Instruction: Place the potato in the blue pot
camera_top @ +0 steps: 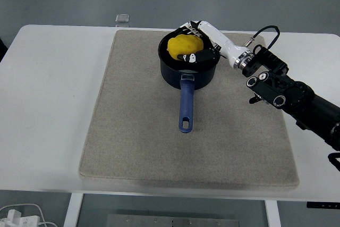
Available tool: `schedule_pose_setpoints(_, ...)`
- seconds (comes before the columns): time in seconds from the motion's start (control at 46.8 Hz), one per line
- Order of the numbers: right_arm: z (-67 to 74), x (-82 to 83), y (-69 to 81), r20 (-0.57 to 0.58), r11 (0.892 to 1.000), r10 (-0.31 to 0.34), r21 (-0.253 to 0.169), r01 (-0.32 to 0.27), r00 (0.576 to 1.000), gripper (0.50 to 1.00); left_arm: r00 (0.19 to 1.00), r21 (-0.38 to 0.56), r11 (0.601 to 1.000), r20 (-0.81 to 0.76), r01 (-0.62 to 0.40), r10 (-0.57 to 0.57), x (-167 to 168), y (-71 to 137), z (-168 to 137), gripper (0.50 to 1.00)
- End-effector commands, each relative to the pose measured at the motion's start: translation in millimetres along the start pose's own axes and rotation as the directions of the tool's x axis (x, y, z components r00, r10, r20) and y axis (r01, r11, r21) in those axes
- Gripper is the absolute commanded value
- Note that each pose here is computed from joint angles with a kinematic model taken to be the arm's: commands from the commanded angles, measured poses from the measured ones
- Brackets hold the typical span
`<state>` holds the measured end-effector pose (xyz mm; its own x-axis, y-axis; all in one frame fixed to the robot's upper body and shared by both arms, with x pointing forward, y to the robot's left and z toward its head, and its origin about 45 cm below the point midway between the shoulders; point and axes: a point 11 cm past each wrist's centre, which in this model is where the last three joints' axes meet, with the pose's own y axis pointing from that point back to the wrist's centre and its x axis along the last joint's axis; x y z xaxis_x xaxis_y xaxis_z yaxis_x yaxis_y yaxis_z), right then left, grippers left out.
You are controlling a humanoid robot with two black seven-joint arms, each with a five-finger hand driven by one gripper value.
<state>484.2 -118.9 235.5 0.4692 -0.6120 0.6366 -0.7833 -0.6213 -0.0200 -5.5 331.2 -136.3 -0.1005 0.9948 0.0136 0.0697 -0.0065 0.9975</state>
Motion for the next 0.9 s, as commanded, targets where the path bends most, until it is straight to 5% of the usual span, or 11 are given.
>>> schedule_pose_setpoints(0.0, 0.0, -0.6, 0.1, 0.003, 1.0, -0.003, 0.0, 0.003, 1.0, 0.901, 1.0, 0.0, 1.0, 0.0, 0.0, 0.0, 0, 0, 0, 0.999)
schedule_pose_setpoints(0.342, -1.4, 1.1, -0.8, 0.012, 1.0, 0.006, 0.002, -0.006, 1.0, 0.907, 1.0, 0.0, 1.0, 0.0, 0.002, -0.002, -1, 0, 0, 0.999)
schedule_pose_setpoints(0.641, -10.6, 21.6, -7.4, 0.162, 0.994, 0.107, 0.001, -0.109, 0.981, 0.909, 1.0, 0.0, 1.0, 0.0, 0.002, -0.002, -1, 0, 0, 0.999)
schedule_pose_setpoints(0.876, -1.4, 68.1, 1.5, 0.394, 0.965, 0.26, -0.071, -0.252, 0.882, 0.909, 1.0, 0.0, 1.0, 0.0, 0.002, -0.002, -1, 0, 0, 0.999)
